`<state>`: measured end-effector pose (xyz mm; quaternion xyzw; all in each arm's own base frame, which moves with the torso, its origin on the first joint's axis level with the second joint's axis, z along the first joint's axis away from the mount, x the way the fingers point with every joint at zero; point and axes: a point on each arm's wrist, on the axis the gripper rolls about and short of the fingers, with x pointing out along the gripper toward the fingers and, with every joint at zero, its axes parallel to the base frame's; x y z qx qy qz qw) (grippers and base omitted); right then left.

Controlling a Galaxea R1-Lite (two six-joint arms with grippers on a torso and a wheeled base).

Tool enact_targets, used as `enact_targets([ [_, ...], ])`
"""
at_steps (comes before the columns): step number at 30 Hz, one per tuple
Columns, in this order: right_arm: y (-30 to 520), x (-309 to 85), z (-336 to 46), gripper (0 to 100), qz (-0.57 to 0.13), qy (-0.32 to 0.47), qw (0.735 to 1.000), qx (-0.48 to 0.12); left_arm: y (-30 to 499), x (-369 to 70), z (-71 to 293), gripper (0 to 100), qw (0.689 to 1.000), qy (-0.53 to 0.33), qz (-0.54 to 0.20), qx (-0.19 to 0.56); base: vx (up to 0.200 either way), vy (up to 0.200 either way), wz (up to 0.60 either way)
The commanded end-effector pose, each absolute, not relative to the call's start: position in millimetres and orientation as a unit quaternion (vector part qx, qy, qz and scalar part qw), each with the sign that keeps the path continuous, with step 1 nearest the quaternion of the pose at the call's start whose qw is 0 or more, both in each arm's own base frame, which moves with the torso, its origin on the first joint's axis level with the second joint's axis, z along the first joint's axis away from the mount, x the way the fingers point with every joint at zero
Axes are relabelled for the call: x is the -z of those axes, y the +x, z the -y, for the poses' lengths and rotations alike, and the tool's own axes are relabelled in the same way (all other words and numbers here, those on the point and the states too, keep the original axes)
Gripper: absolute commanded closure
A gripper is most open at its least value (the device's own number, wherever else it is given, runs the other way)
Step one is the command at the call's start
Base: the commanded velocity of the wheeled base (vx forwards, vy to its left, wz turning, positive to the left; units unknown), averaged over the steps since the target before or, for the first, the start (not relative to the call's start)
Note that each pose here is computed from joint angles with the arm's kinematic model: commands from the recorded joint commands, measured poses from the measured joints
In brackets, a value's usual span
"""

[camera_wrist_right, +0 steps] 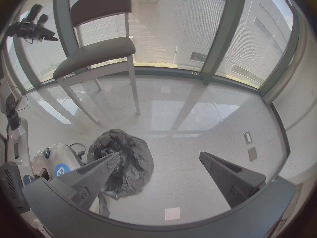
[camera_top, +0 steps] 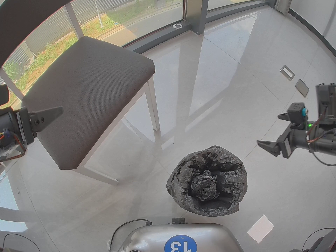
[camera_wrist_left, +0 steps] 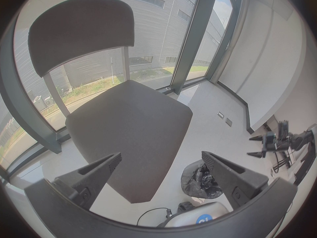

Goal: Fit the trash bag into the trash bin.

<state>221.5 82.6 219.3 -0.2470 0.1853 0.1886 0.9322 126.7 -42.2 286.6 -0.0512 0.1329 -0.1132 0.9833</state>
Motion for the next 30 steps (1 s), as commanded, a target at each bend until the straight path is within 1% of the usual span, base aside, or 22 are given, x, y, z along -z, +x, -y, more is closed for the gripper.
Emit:
enact_targets([
  [1,137.1,-271.5,-39.9,0,-0.142,-0.232,0.958,-0.095,84.0,-273.1,31.7,0,0.987,-0.025,-0.112,0.11,0.0,0.0,0.0],
  [5,73.5,-267.7,-13.0,0,-0.148,-0.213,0.966,-0.014,52.3,-266.8,17.3,0,0.99,-0.022,-0.094,0.1,0.0,0.0,0.0],
  [7,34.8,-258.8,-0.4,0,-0.132,-0.2,0.97,0.029,30.4,-261.4,7.8,0,0.991,-0.015,-0.091,0.093,0.0,0.0,0.0],
  [9,-0.5,-245.6,7.4,0,-0.11,-0.192,0.974,0.052,8.7,-256.1,-1.6,0,0.993,-0.003,-0.087,0.085,0.0,0.0,0.0],
  [10,-0.5,-245.6,7.4,0,-0.11,-0.192,0.974,0.052,8.7,-256.1,-1.6,0,0.993,-0.003,-0.087,0.085,0.0,0.0,0.0],
  [11,-40.2,-224.8,13.5,0,-0.088,-0.184,0.976,0.071,-17.1,-247.7,-12.8,0,0.994,0.008,-0.083,0.071,0.0,0.0,0.0],
  [13,-72.4,-202.2,17.1,0,-0.069,-0.177,0.978,0.084,-38.5,-240.0,-21.5,0,0.995,0.015,-0.081,0.057,0.0,0.0,0.0],
  [14,-77.3,-198.6,17.5,0,-0.065,-0.176,0.978,0.087,-41.1,-238.9,-22.4,0,0.995,0.017,-0.082,0.055,0.0,0.0,0.0],
  [15,-101.1,-178.4,20.2,0,-0.045,-0.165,0.981,0.093,-56.2,-232.0,-26.8,0,0.995,0.024,-0.088,0.042,0.0,0.0,0.0],
  [16,-104.1,-175.3,20.6,0,-0.043,-0.163,0.981,0.093,-58.6,-231.0,-27.3,0,0.995,0.025,-0.089,0.04,0.0,0.0,0.0],
  [17,-113.6,-162.7,21.0,0,-0.054,-0.146,0.983,0.099,-69.6,-224.5,-28.1,0,0.995,0.025,-0.094,0.021,0.0,0.0,0.0],
  [20,-113.2,-155.7,16.4,0,-0.079,-0.095,0.985,0.118,-80.5,-214.5,-25.6,0,0.995,0.022,-0.096,-0.006,0.0,0.0,0.0],
  [21,-112.9,-155.4,16.3,0,-0.079,-0.092,0.986,0.118,-81.0,-213.8,-25.6,0,0.995,0.022,-0.096,-0.007,0.0,0.0,0.0],
  [22,-108.9,-152.0,15.8,0,-0.08,-0.052,0.989,0.115,-85.2,-204.5,-24.3,0,0.996,0.019,-0.089,-0.015,0.0,0.0,0.0],
  [24,-107.0,-150.3,15.5,0,-0.082,-0.044,0.989,0.114,-87.6,-199.0,-24.2,0,0.996,0.017,-0.084,-0.015,0.0,0.0,0.0],
  [26,-90.1,-137.5,13.5,0,-0.092,-0.039,0.99,0.098,-95.5,-177.4,-24.7,0,0.998,0.013,-0.067,-0.007,0.0,0.0,0.0],
  [28,-77.8,-130.6,11.5,0,-0.081,-0.035,0.993,0.076,-92.3,-172.0,-24.3,0,0.997,0.005,-0.08,-0.017,0.0,0.0,0.0],
  [29,-77.8,-130.6,11.5,0,-0.081,-0.035,0.993,0.076,-92.3,-172.0,-24.3,0,0.997,0.005,-0.08,-0.017,0.0,0.0,0.0],
  [30,-61.3,-117.7,8.3,0,-0.071,-0.031,0.996,0.034,-90.5,-172.0,-24.9,0,0.996,0.0,-0.076,-0.036,0.0,0.0,0.0],
])
